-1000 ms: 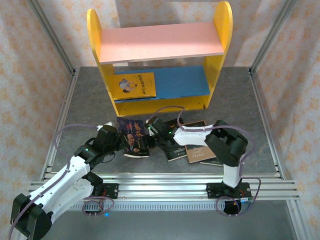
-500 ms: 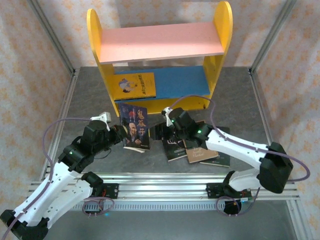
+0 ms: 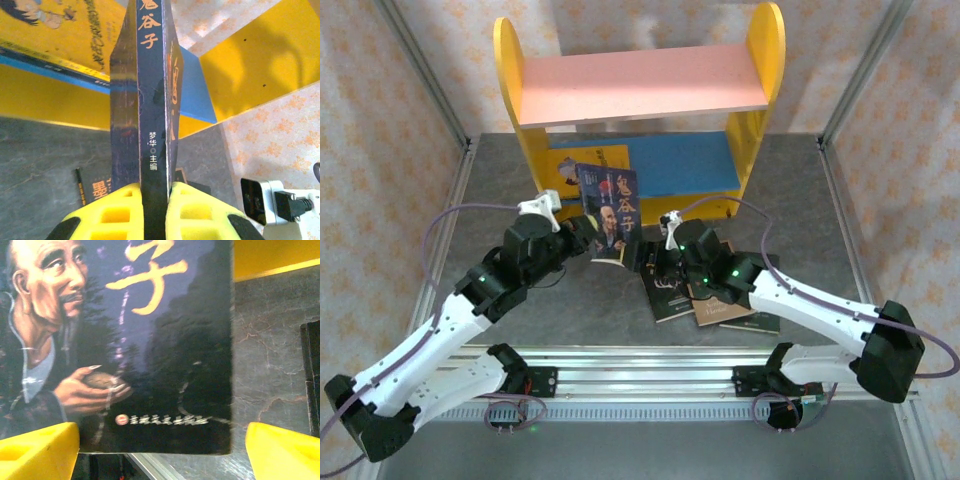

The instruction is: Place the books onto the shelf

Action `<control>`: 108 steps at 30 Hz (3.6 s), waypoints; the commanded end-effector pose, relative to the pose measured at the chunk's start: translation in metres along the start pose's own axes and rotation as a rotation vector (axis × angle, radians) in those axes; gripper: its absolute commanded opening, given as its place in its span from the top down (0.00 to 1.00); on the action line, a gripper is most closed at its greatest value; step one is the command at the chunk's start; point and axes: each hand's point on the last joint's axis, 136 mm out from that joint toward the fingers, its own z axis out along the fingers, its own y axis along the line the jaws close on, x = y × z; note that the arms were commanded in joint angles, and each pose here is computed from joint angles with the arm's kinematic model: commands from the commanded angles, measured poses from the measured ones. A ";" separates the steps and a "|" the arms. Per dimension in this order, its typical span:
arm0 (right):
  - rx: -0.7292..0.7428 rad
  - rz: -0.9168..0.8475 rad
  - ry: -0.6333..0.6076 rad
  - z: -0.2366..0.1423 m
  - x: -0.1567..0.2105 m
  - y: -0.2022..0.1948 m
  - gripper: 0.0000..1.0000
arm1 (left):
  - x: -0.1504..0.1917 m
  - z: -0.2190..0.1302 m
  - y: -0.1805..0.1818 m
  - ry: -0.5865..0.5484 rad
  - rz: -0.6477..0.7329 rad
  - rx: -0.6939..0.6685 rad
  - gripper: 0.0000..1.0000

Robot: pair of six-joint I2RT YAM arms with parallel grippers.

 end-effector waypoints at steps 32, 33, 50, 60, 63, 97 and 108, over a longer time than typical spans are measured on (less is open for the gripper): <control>-0.282 0.442 -0.368 -0.018 -0.057 0.047 0.03 | -0.043 -0.003 -0.070 -0.445 -0.139 0.277 1.00; -0.292 0.459 -0.376 -0.018 -0.057 0.047 0.03 | -0.040 -0.002 -0.067 -0.454 -0.148 0.273 1.00; -0.299 0.586 -0.493 -0.029 -0.058 0.021 0.14 | -0.021 -0.009 -0.050 -0.559 -0.204 0.197 1.00; -0.339 0.604 -0.487 -0.027 -0.062 0.030 0.28 | -0.012 -0.004 -0.057 -0.575 -0.193 0.206 1.00; -0.347 0.612 -0.479 -0.026 -0.062 0.032 0.30 | -0.011 -0.003 -0.057 -0.578 -0.185 0.202 1.00; -0.378 0.666 -0.485 -0.012 -0.071 0.031 0.74 | 0.007 0.009 -0.033 -0.561 -0.195 0.131 1.00; -0.351 0.478 -0.512 -0.027 -0.092 0.023 0.93 | 0.003 -0.007 0.002 -0.530 -0.126 -0.086 0.55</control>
